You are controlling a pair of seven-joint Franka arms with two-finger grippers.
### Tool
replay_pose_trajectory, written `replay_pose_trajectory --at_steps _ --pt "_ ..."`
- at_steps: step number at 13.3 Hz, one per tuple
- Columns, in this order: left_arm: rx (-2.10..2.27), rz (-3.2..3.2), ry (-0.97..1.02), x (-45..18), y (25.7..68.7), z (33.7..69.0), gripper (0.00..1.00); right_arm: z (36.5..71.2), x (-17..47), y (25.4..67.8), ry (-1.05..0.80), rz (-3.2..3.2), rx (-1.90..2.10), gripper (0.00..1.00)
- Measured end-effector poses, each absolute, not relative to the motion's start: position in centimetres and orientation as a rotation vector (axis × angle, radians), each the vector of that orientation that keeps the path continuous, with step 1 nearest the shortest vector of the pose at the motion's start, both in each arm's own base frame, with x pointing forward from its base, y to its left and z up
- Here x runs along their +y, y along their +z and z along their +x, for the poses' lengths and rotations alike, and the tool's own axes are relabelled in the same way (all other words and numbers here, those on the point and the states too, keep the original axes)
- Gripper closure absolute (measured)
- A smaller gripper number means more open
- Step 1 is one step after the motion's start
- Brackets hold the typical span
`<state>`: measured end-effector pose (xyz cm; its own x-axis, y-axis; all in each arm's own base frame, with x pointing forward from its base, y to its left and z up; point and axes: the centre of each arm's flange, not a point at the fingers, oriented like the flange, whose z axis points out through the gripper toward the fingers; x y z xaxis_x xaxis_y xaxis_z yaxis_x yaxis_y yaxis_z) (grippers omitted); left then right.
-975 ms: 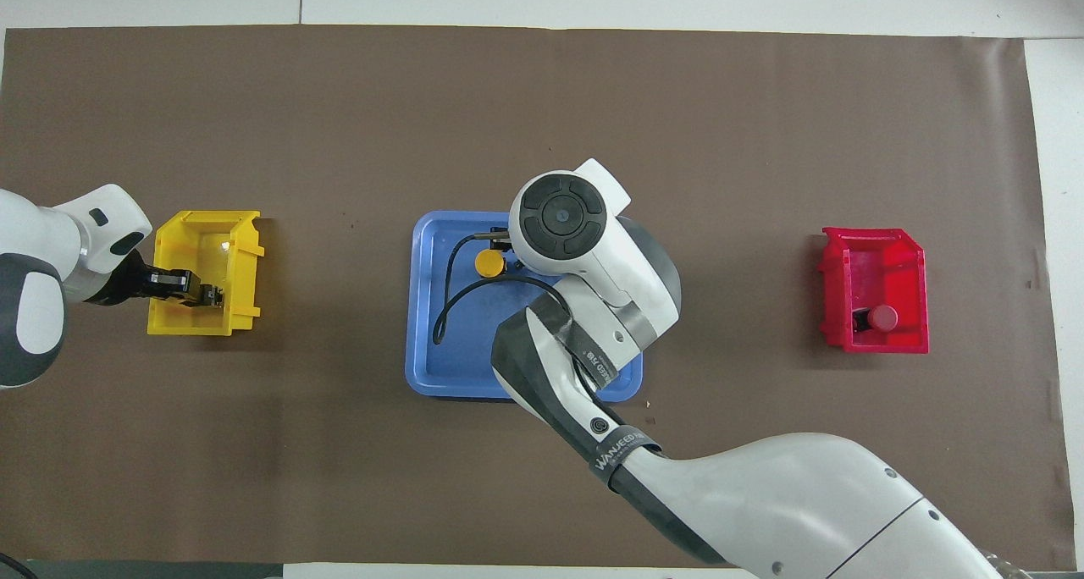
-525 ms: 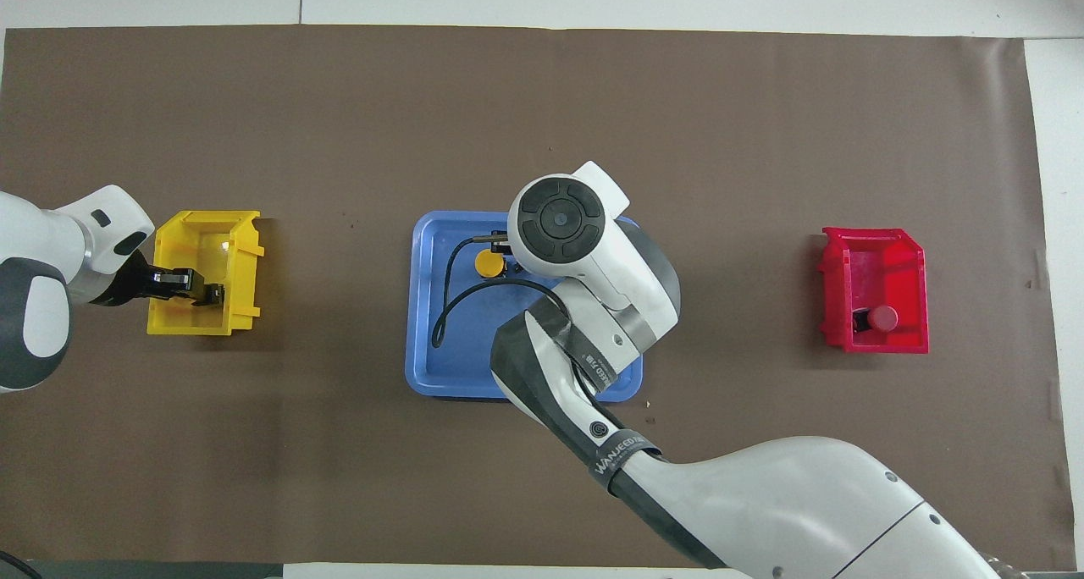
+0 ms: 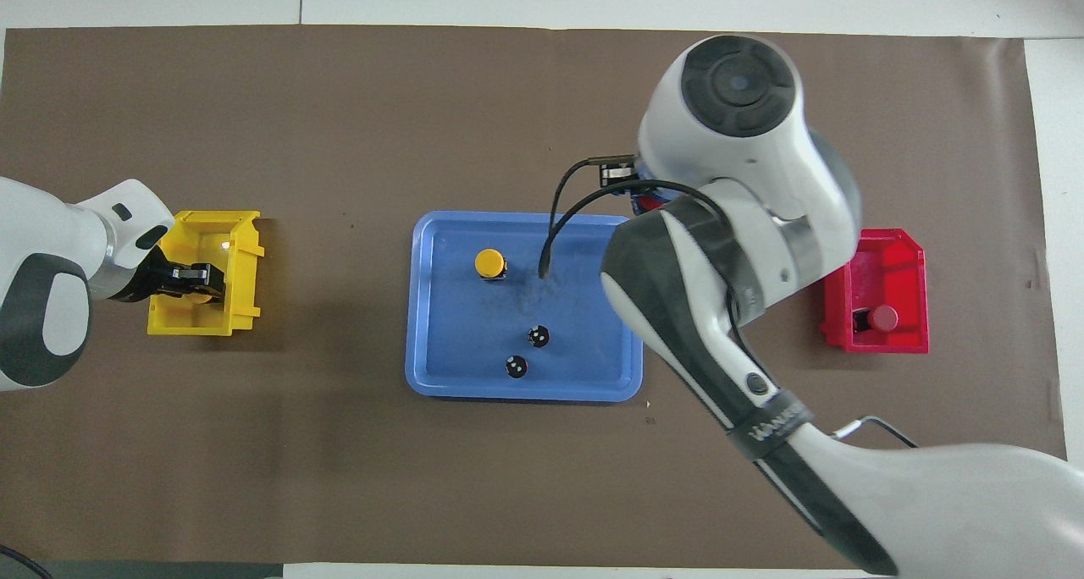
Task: Sort red and yellow buttons by color
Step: 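Carry the red button into the red bin with the right gripper, then reach the left gripper to the remaining yellow button and grasp it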
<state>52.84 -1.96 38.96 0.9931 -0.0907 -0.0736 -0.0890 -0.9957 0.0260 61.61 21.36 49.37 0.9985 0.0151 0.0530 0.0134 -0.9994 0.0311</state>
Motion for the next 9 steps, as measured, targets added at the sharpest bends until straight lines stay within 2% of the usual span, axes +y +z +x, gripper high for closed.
replay_pose_trajectory --at_steps 2,3,6,9 --pt "-0.163 3.112 -0.108 -2.7 42.2 53.8 0.13 60.7 10.8 52.4 0.030 3.127 0.111 0.59" --pt "-0.173 3.112 -0.103 -3.2 44.0 54.2 0.03 59.8 6.2 52.5 0.011 3.133 0.151 0.59" --pt "-0.217 3.109 -0.089 -4.8 49.4 54.8 0.00 57.5 -1.9 49.5 -0.003 3.128 0.258 0.59" --pt "-0.100 3.106 0.021 -11.2 52.0 54.8 0.00 56.2 -3.8 45.6 0.052 3.117 0.290 0.59"
